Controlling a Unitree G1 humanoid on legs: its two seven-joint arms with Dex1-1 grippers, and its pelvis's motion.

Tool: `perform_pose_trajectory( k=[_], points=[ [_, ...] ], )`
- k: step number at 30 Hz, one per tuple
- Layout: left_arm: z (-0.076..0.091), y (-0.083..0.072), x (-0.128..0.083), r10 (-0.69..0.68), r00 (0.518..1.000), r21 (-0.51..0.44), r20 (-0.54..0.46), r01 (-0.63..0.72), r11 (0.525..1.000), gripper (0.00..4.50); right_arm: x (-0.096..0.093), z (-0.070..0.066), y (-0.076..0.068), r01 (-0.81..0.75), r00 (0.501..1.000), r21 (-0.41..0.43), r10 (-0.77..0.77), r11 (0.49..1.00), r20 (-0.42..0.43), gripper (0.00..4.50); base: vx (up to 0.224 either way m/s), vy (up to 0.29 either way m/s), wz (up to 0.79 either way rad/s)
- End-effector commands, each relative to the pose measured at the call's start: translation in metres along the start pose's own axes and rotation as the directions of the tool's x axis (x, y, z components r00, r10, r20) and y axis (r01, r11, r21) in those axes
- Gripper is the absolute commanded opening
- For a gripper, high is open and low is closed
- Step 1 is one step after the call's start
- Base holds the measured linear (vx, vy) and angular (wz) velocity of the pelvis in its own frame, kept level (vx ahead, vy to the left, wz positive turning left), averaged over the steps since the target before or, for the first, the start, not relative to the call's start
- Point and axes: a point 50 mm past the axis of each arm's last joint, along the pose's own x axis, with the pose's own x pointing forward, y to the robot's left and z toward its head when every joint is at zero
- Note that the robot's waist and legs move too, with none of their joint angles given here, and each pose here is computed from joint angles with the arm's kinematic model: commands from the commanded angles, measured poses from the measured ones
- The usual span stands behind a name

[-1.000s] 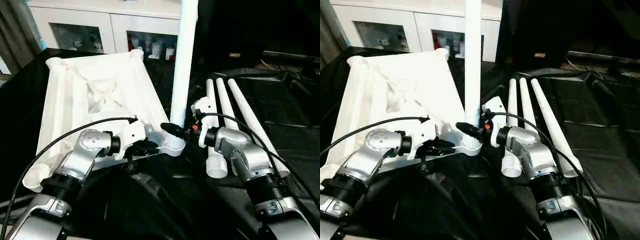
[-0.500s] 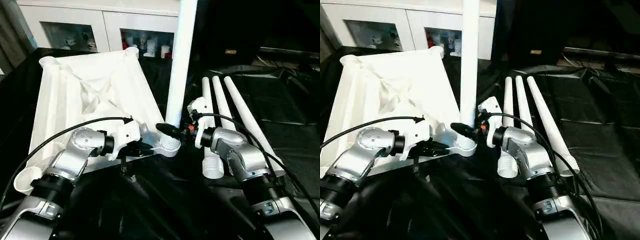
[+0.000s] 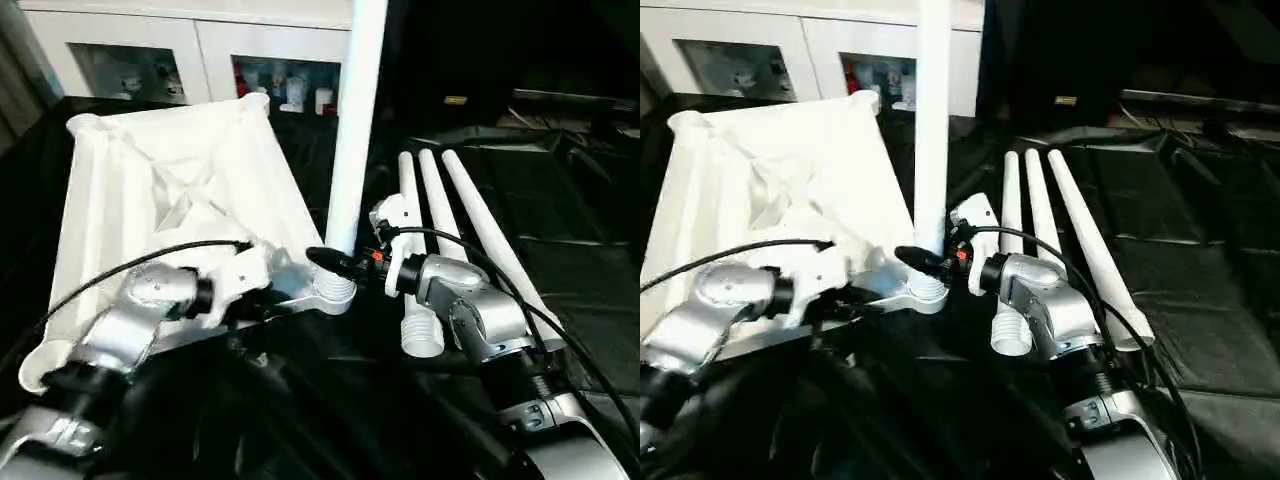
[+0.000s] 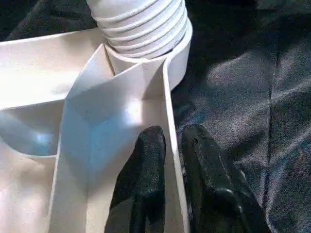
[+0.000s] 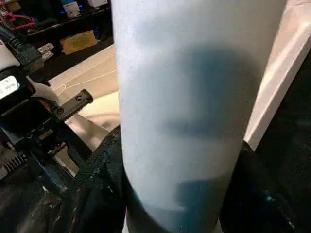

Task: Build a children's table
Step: Insert table leg to table base

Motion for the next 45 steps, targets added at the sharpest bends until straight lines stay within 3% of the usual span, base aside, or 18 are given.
perform_pose_trajectory(
  k=[1,10,22,35,45],
  points=[
    [-0.022,-0.008,-0.002,-0.014,0.996,-0.074,-0.084,0.008,0.997,0.89,-0.009,-0.012,-0.011,0.074,0.995,0.007,-0.074,0.997,-0.068,1.92,0.000,0.000,0.00],
    [-0.019,-0.009,-0.004,-0.013,0.999,-0.120,-0.036,0.008,0.993,0.89,-0.007,-0.012,-0.010,0.072,0.995,0.007,-0.071,0.997,-0.064,1.92,0.000,0.000,0.00],
    [-0.026,-0.009,-0.006,-0.030,0.997,-0.146,-0.068,0.020,0.989,0.00,-0.003,-0.012,-0.009,0.064,0.996,-0.003,-0.064,0.998,-0.065,1.92,0.000,0.000,0.00],
    [-0.024,-0.010,-0.004,-0.052,0.996,-0.139,-0.074,0.042,0.989,0.00,0.000,-0.018,0.000,-0.024,0.992,-0.038,0.019,0.999,-0.124,1.92,0.000,0.000,0.00],
    [-0.021,-0.007,-0.002,-0.048,0.996,-0.130,-0.081,0.038,0.991,0.00,-0.005,-0.020,-0.012,0.065,0.995,0.027,-0.063,0.998,-0.072,1.92,0.000,0.000,0.00]
  ],
)
